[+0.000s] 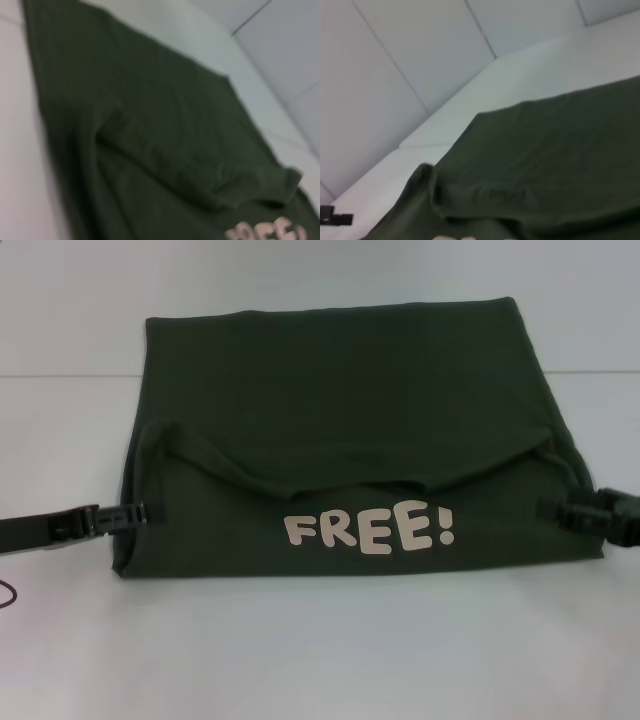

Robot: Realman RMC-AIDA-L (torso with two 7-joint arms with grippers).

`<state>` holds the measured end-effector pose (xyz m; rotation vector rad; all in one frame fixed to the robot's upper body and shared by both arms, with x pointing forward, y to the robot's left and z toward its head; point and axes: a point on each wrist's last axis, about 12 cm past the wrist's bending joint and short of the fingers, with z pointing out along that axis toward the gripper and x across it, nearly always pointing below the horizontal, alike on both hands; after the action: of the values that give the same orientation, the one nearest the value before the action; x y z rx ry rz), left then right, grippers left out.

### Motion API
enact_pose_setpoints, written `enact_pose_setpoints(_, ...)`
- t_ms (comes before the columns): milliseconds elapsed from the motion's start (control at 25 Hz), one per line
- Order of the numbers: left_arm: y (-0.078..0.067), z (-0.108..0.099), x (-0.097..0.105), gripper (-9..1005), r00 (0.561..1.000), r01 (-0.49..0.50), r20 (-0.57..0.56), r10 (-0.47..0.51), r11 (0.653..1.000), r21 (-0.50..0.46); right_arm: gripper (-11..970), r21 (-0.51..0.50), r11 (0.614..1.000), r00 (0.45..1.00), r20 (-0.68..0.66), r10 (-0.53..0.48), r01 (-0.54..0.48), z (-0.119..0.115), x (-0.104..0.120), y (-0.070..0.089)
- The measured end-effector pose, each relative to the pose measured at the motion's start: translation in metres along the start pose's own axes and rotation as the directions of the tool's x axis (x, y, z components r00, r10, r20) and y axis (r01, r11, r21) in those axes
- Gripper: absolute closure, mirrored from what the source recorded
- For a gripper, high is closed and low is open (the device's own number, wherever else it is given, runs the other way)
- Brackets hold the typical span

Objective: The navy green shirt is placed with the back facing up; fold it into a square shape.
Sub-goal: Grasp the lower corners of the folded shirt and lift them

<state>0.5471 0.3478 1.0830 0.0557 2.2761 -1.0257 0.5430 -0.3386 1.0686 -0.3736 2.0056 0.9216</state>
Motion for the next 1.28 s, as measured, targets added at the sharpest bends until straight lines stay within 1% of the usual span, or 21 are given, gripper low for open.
enact_pose_setpoints(40, 0.001, 0.001, -0.001, 112, 1.0, -0.006, -0.018, 0.006, 1.0, -0.016, 43, -0.004, 1.0, 1.0, -0.013, -0.002, 0.002, 0.001, 0.001, 0.001)
enact_pose_setpoints(80, 0.001, 0.003, -0.001, 112, 0.999, -0.01, -0.033, 0.009, 1.0, -0.03, 43, -0.034, 0.999, 0.998, -0.055, -0.025, 0.023, 0.005, 0.004, 0.005)
enact_pose_setpoints(120, 0.002, 0.005, -0.002, 113, 0.999, -0.014, -0.043, 0.012, 0.999, -0.045, 43, -0.034, 0.999, 0.998, -0.055, -0.025, 0.023, 0.005, 0.004, 0.005)
enact_pose_setpoints(160, 0.002, 0.005, -0.002, 113, 0.999, -0.014, -0.043, 0.012, 0.999, -0.045, 43, -0.056, 0.998, 0.996, -0.08, -0.042, 0.037, 0.007, 0.006, 0.008)
enact_pose_setpoints(240, 0.004, 0.01, -0.002, 113, 0.998, -0.023, -0.065, 0.017, 0.996, -0.088, 43, -0.108, 0.992, 0.988, -0.129, -0.085, 0.071, 0.013, 0.009, 0.014)
enact_pose_setpoints(280, 0.005, 0.011, -0.003, 114, 0.998, -0.024, -0.066, 0.018, 0.995, -0.094, 43, -0.15, 0.984, 0.979, -0.166, -0.122, 0.097, 0.018, 0.011, 0.019)
enact_pose_setpoints(400, 0.005, 0.014, -0.004, 114, 0.997, -0.036, -0.075, 0.028, 0.993, -0.11, 43, -0.169, 0.98, 0.973, -0.183, -0.138, 0.107, 0.023, 0.012, 0.023)
enact_pose_setpoints(720, 0.004, 0.018, -0.005, 115, 0.995, -0.056, -0.092, 0.045, 0.991, -0.124, 42, -0.173, 0.978, 0.972, -0.184, -0.148, 0.116, 0.027, 0.01, 0.024)
enact_pose_setpoints(1280, 0.0, 0.024, -0.001, 119, 0.991, -0.021, -0.134, 0.005, 0.993, -0.116, 43, -0.17, 0.977, 0.973, -0.171, -0.156, 0.127, 0.029, 0.004, 0.024)
